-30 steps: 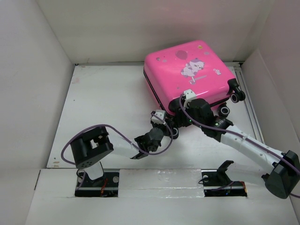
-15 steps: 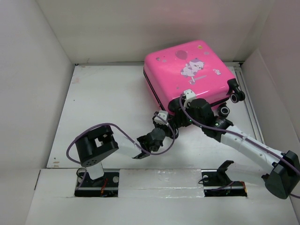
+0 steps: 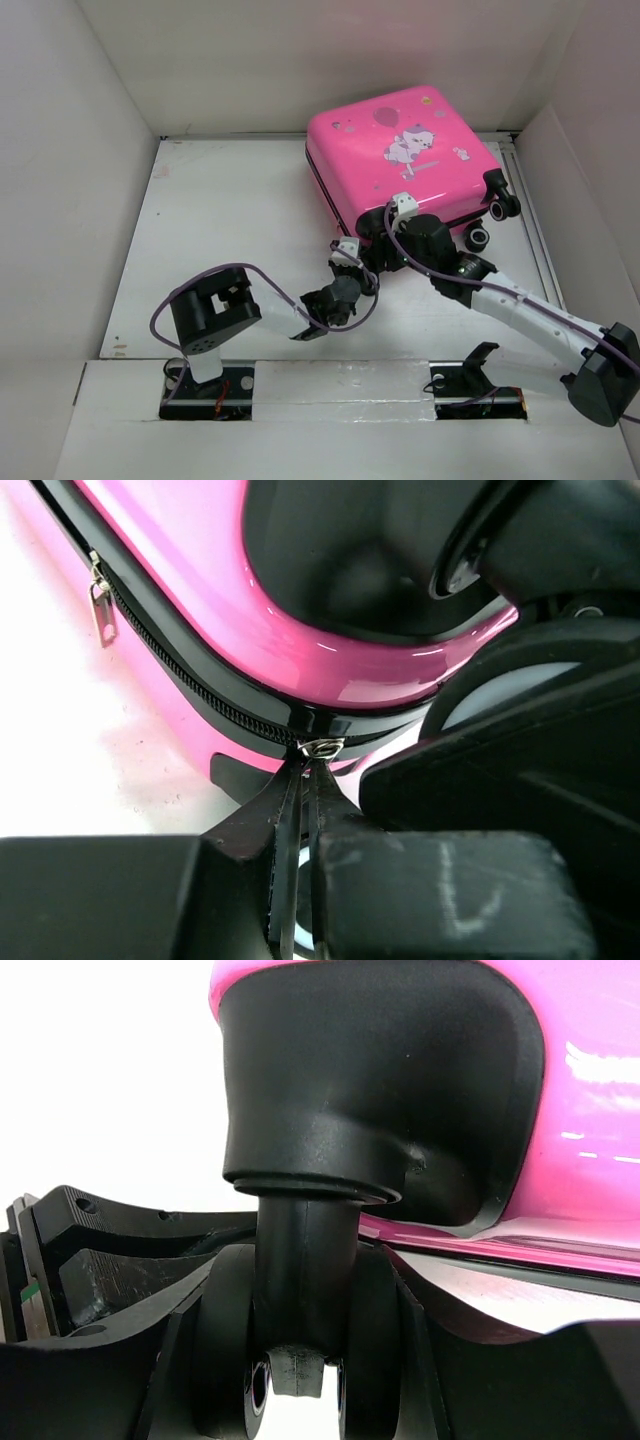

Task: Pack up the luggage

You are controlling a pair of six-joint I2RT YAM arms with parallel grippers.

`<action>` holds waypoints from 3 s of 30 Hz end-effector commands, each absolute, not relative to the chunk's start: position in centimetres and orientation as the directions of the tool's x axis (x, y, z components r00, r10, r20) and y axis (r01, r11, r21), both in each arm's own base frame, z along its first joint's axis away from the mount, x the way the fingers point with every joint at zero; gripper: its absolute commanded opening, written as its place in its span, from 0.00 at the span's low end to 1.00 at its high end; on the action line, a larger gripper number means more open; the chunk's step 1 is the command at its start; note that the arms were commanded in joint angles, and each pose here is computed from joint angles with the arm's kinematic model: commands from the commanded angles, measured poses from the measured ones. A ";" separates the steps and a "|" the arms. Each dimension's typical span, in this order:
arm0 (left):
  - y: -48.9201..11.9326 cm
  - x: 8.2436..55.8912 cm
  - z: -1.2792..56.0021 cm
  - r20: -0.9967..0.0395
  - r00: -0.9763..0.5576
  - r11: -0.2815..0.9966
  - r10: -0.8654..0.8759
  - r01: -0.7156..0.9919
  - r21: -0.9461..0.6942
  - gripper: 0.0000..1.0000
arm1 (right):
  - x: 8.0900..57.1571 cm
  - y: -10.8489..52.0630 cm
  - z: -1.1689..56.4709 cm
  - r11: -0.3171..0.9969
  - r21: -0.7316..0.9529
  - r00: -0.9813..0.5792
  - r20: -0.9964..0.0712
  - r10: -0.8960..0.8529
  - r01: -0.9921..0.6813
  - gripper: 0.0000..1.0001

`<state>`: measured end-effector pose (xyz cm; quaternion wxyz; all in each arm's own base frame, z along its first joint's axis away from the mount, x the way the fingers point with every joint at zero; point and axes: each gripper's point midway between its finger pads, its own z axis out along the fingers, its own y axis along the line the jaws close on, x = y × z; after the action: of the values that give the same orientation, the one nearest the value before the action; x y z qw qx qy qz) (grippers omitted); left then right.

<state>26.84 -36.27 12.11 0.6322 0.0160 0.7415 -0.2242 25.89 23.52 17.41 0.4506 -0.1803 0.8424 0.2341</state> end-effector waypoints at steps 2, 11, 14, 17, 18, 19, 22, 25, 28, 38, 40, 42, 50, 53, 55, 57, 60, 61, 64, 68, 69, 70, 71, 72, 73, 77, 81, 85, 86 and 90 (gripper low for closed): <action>-33.6 29.2 19.1 -0.860 -0.048 0.838 -0.508 0.204 -0.506 0.00 | 23.3 25.8 17.7 0.734 0.274 -0.522 -0.843 -0.128 -0.622 0.00; -31.1 27.6 16.3 -0.867 -0.119 0.825 -0.484 0.269 -0.497 0.00 | 23.4 25.5 18.3 0.736 0.275 -0.512 -0.851 -0.113 -0.619 0.00; -31.4 26.6 16.2 -0.860 -0.165 0.798 -0.483 0.320 -0.510 0.00 | 23.8 25.4 19.8 0.734 0.277 -0.485 -0.870 -0.082 -0.621 0.08; -33.7 24.3 16.3 -0.864 -0.228 0.755 -0.448 0.422 -0.503 0.03 | 24.1 25.1 21.3 0.740 0.279 -0.451 -0.892 -0.036 -0.611 0.14; -34.5 23.6 16.1 -0.878 -0.229 0.757 -0.421 0.445 -0.479 0.09 | 24.1 25.1 22.0 0.736 0.281 -0.436 -0.900 -0.022 -0.616 0.16; -35.4 22.6 15.5 -0.887 -0.240 0.756 -0.395 0.463 -0.462 0.14 | 24.4 25.0 22.2 0.740 0.281 -0.429 -0.903 -0.012 -0.611 0.17; -36.2 22.7 15.0 -0.891 -0.232 0.760 -0.390 0.465 -0.454 0.43 | 24.1 26.1 22.6 0.701 0.299 -0.440 -0.898 -0.023 -0.647 0.17; -36.6 23.6 16.0 -0.887 -0.186 0.767 -0.424 0.447 -0.460 0.53 | 23.7 26.6 22.5 0.677 0.303 -0.448 -0.893 -0.044 -0.671 0.11; -37.9 24.2 16.4 -0.899 -0.154 0.776 -0.409 0.460 -0.432 0.53 | 23.5 27.1 22.6 0.650 0.313 -0.448 -0.893 -0.046 -0.692 0.09; -37.2 28.9 17.0 -0.879 -0.013 0.843 -0.476 0.279 -0.461 0.44 | 19.7 29.3 24.8 0.464 0.381 -0.445 -0.895 -0.031 -0.799 0.04; -36.0 29.3 17.1 -0.879 0.032 0.860 -0.477 0.223 -0.459 0.43 | 19.0 29.4 24.7 0.447 0.383 -0.444 -0.895 -0.036 -0.809 0.04; -35.7 29.3 18.4 -0.845 0.068 0.831 -0.531 0.238 -0.503 0.39 | 18.8 29.2 24.5 0.448 0.391 -0.452 -0.891 -0.033 -0.804 0.03; -34.2 28.5 22.4 -0.772 0.137 0.769 -0.621 0.296 -0.567 0.12 | 18.6 29.1 22.7 0.467 0.403 -0.477 -0.878 -0.047 -0.788 0.01; -33.8 28.2 22.8 -0.761 0.140 0.758 -0.633 0.311 -0.573 0.00 | 18.7 29.1 22.2 0.470 0.405 -0.484 -0.874 -0.054 -0.784 0.01; -34.1 27.6 23.7 -0.742 0.127 0.730 -0.658 0.348 -0.588 0.00 | 18.7 29.1 22.2 0.470 0.405 -0.483 -0.874 -0.054 -0.784 0.01; -34.1 27.4 24.0 -0.741 0.124 0.725 -0.659 0.363 -0.584 0.00 | 19.1 29.0 22.1 0.491 0.398 -0.480 -0.876 -0.047 -0.775 0.01; -33.2 26.8 24.0 -0.739 0.117 0.718 -0.664 0.376 -0.585 0.00 | 19.4 28.7 21.6 0.515 0.393 -0.482 -0.875 -0.045 -0.762 0.01; -32.8 26.7 24.2 -0.737 0.117 0.716 -0.666 0.377 -0.587 0.00 | 19.8 28.4 21.2 0.536 0.391 -0.486 -0.873 -0.042 -0.749 0.00; -32.0 26.5 24.2 -0.740 0.126 0.724 -0.660 0.368 -0.583 0.00 | 20.2 27.8 21.1 0.549 0.391 -0.486 -0.873 -0.033 -0.739 0.00; -30.2 27.3 23.1 -0.769 0.136 0.761 -0.625 0.326 -0.561 0.00 | 20.2 27.4 20.7 0.556 0.391 -0.487 -0.873 -0.029 -0.733 0.00; -29.7 27.9 22.9 -0.775 0.145 0.772 -0.615 0.309 -0.555 0.00 | 20.2 27.4 20.7 0.556 0.391 -0.487 -0.873 -0.029 -0.733 0.00; -29.0 27.9 22.3 -0.781 0.142 0.779 -0.608 0.299 -0.551 0.00 | 20.2 27.0 20.5 0.563 0.391 -0.489 -0.872 -0.025 -0.728 0.00; -28.1 28.4 22.6 -0.773 0.154 0.776 -0.616 0.285 -0.562 0.00 | 20.2 27.0 20.5 0.563 0.391 -0.489 -0.872 -0.025 -0.728 0.00; -27.6 28.6 22.3 -0.778 0.152 0.782 -0.610 0.274 -0.560 0.00 | 20.2 26.8 20.2 0.571 0.389 -0.489 -0.872 -0.025 -0.723 0.00; -27.0 28.7 21.8 -0.785 0.149 0.789 -0.602 0.262 -0.555 0.00 | 20.1 26.7 19.6 0.575 0.391 -0.497 -0.867 -0.032 -0.719 0.00; -25.3 28.9 22.0 -0.792 0.160 0.800 -0.590 0.252 -0.545 0.00 | 20.1 26.1 19.0 0.591 0.390 -0.503 -0.864 -0.031 -0.706 0.00; -28.7 27.0 21.9 -0.822 0.045 0.761 -0.568 0.408 -0.504 0.00 | 20.4 25.8 19.0 0.605 0.395 -0.508 -0.861 -0.019 -0.692 0.00; -33.6 23.4 20.7 -0.847 -0.060 0.686 -0.529 0.557 -0.468 0.04 | 21.1 25.9 19.4 0.611 0.385 -0.499 -0.866 -0.019 -0.691 0.00; -34.0 23.1 20.1 -0.854 -0.071 0.687 -0.516 0.562 -0.461 0.10 | 21.2 26.0 20.1 0.608 0.383 -0.490 -0.872 -0.010 -0.696 0.00; -36.0 22.5 20.2 -0.841 -0.107 0.630 -0.530 0.613 -0.476 0.34 | 21.6 26.7 21.1 0.584 0.385 -0.484 -0.875 -0.016 -0.715 0.00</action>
<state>22.83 -33.49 11.39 0.6289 0.1065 0.7151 -0.2860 22.75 24.16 17.77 0.4445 -0.1775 0.8133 0.3308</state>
